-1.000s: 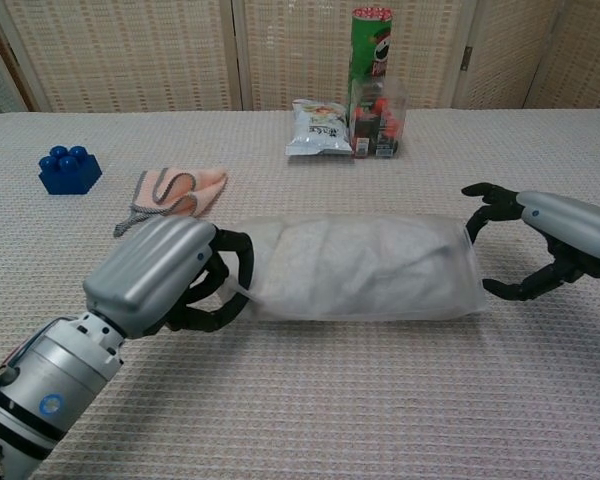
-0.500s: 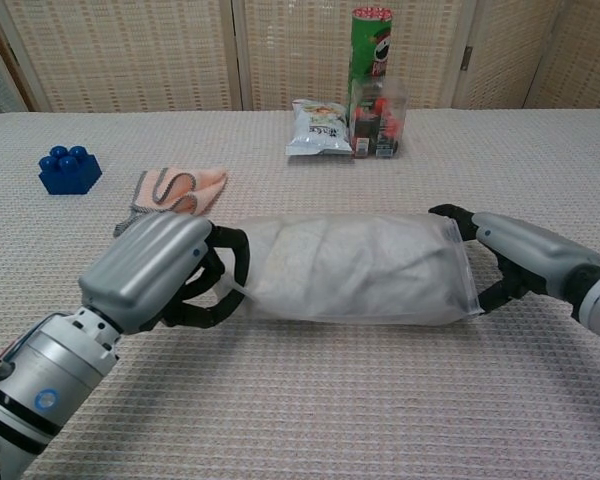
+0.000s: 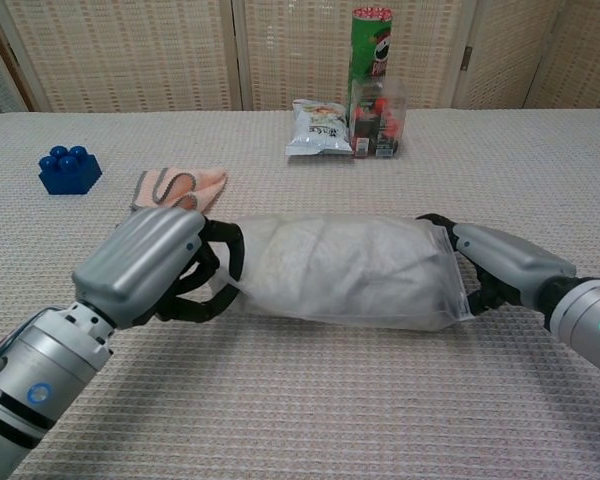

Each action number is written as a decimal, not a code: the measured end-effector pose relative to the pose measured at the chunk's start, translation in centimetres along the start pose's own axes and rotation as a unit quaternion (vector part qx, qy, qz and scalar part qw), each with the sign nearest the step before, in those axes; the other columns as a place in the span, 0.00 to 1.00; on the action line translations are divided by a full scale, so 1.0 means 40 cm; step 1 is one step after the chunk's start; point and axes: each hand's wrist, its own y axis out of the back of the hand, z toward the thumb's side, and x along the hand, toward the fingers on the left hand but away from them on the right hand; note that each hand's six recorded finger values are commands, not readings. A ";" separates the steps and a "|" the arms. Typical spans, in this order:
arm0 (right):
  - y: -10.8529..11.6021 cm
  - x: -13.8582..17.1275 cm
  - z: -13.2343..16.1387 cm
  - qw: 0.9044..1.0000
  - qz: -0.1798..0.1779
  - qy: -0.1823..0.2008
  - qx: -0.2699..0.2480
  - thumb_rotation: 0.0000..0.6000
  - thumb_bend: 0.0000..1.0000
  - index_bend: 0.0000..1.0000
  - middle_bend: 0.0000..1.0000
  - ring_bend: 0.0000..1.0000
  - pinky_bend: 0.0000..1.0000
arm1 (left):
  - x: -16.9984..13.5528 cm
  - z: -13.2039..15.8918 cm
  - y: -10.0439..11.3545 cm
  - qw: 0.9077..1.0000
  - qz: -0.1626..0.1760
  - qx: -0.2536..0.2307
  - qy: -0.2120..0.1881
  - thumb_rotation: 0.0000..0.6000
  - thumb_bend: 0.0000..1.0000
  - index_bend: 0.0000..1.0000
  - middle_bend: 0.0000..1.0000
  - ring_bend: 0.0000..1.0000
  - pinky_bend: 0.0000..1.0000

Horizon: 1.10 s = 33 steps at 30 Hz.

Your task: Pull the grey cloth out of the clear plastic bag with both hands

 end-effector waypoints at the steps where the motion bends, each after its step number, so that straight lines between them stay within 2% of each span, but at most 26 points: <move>1: 0.000 0.000 -0.001 1.000 0.000 0.000 0.002 1.00 0.64 0.70 0.01 0.00 0.00 | 0.000 0.000 0.001 1.000 0.000 0.000 0.000 1.00 0.61 0.75 1.00 1.00 1.00; 7: 0.015 0.005 -0.019 1.000 -0.005 -0.006 0.011 1.00 0.68 0.70 0.01 0.00 0.00 | 0.000 -0.008 0.009 1.000 0.005 0.004 0.002 1.00 0.61 0.75 1.00 1.00 1.00; 19: 0.123 0.053 -0.099 0.998 -0.040 -0.028 0.028 1.00 0.68 0.70 0.01 0.00 0.00 | -0.003 -0.063 0.026 0.999 0.012 0.028 0.017 1.00 0.61 0.75 1.00 1.00 1.00; 25: 0.187 0.088 -0.169 0.996 -0.058 -0.052 0.052 1.00 0.68 0.70 0.01 0.00 0.00 | -0.010 -0.114 0.042 0.998 0.018 0.044 0.030 1.00 0.61 0.75 1.00 1.00 1.00; 33: 0.287 0.133 -0.300 0.988 -0.087 -0.112 0.066 1.00 0.68 0.70 0.01 0.00 0.00 | -0.025 -0.217 0.078 0.995 0.024 0.079 0.059 1.00 0.61 0.75 1.00 1.00 1.00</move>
